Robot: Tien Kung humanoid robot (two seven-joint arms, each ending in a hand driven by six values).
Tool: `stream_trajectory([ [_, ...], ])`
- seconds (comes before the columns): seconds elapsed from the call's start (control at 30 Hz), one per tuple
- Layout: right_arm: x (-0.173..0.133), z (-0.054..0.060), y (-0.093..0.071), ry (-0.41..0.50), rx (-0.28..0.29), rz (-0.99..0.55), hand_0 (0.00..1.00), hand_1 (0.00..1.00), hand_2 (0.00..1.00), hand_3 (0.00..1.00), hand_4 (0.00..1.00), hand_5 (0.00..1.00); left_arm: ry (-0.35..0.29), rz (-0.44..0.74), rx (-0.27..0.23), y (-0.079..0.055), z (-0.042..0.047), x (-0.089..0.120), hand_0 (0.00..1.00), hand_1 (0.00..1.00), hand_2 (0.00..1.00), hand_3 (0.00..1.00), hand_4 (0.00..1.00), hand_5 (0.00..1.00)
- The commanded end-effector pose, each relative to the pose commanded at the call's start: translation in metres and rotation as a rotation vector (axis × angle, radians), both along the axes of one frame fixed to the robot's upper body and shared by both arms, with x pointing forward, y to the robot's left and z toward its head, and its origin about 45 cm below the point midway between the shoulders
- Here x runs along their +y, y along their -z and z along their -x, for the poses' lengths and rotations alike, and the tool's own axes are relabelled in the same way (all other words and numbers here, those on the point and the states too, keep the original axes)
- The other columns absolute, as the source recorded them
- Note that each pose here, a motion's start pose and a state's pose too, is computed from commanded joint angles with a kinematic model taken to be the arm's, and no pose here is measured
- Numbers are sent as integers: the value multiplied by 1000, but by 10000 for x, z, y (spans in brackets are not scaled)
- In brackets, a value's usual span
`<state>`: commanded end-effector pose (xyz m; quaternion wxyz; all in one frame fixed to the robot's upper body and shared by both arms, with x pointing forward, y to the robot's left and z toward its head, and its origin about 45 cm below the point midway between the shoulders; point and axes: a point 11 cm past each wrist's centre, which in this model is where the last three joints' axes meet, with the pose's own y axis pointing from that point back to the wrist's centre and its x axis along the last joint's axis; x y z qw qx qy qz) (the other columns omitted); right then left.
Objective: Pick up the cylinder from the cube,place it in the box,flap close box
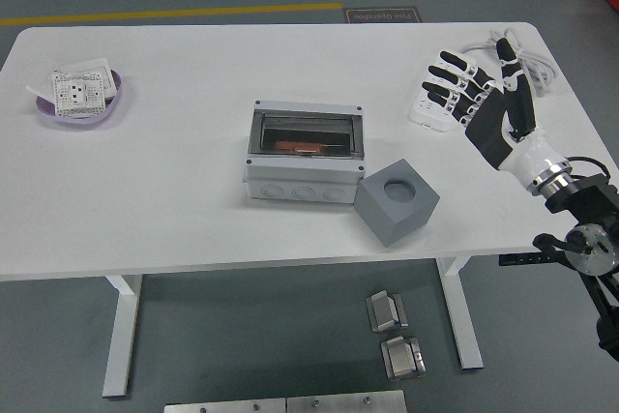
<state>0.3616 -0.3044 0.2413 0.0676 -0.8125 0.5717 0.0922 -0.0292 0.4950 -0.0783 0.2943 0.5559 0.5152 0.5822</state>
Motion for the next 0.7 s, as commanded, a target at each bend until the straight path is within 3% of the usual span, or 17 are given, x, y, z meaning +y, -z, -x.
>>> stream_trajectory([
  [0.27,-11,14,9,5,-1,11,944,781,816,818,998,998,-13,12,5,28,55,-60,744,764,697,903,756,252],
  [0.7,-28,16,0,16,-10,29,938,774,806,812,998,998,-20,16,1,41,57,-85,744,764,697,903,756,252],
])
